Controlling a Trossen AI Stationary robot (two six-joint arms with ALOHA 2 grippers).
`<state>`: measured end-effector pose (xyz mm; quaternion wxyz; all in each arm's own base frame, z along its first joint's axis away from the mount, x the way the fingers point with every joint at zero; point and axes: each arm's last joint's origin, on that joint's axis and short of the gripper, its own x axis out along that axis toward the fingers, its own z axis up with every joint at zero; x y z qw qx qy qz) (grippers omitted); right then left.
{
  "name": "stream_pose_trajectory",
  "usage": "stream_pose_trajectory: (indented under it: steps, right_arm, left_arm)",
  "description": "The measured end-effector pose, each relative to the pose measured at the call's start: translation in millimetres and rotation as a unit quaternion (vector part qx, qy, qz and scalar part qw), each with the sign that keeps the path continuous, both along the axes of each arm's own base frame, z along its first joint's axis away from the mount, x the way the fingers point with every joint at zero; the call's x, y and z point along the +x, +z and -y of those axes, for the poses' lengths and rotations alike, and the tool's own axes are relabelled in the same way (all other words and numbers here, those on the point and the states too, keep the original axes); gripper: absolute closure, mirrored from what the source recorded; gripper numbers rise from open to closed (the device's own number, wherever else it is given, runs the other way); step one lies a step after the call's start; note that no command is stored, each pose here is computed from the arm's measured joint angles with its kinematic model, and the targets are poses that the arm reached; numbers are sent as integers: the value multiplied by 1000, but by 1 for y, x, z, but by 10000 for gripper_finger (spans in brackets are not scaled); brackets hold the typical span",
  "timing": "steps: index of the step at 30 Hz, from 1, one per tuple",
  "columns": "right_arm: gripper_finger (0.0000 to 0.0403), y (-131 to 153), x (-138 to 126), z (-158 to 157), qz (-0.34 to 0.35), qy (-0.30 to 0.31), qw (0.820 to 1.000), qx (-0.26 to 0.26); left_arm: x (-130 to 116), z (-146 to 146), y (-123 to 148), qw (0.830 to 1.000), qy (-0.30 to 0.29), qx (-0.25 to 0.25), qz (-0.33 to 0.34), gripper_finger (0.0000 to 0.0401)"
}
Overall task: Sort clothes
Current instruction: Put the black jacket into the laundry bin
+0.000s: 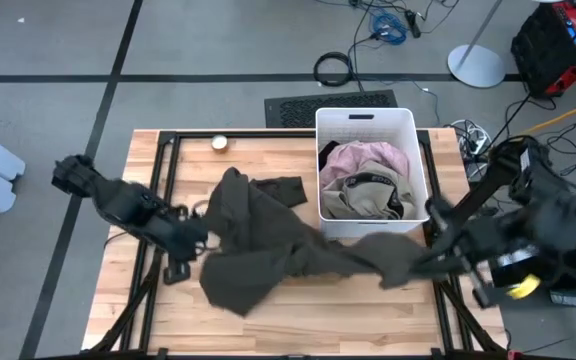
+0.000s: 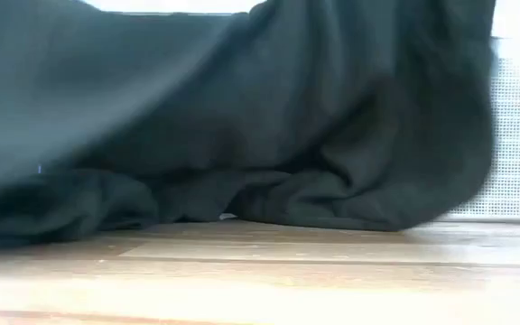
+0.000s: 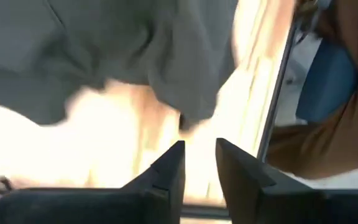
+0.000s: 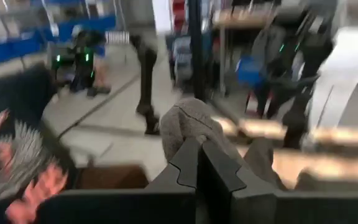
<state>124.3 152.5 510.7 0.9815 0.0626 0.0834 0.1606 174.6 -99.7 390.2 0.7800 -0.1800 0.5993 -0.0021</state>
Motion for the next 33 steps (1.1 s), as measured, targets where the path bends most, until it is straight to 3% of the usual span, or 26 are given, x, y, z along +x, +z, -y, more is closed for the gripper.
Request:
stream_pose_trajectory:
  steps: [4,7,10,13,15,19,26,29,33]
  right_arm:
    - [403,-20,12,-21,-74,13,997,12]
    - [403,-35,23,-38,-117,13,993,4]
    - [403,-47,28,-47,-151,3,988,0]
    - [403,-56,32,-52,-178,-12,984,1]
    - [403,-59,34,-56,-186,-17,982,0]
    - [403,-61,36,-58,-189,-19,982,6]
    - [403,-62,37,-60,-192,-23,981,11]
    - [403,-63,38,-60,-192,-23,981,10]
    - [403,-64,38,-61,-194,-23,981,4]
  left_arm:
    - [3,8,-40,996,31,-21,-83,266]
    - [8,18,-62,996,-13,-46,-79,244]
    - [29,38,-69,994,-41,-43,87,238]
    - [52,62,-69,954,-32,3,298,237]
    - [65,73,-77,932,-34,58,355,237]
    - [95,82,-113,917,-28,186,351,237]
    - [147,65,-183,914,-17,291,284,237]
    - [164,50,-193,913,-12,298,278,237]
    - [182,31,-201,928,-8,243,282,237]
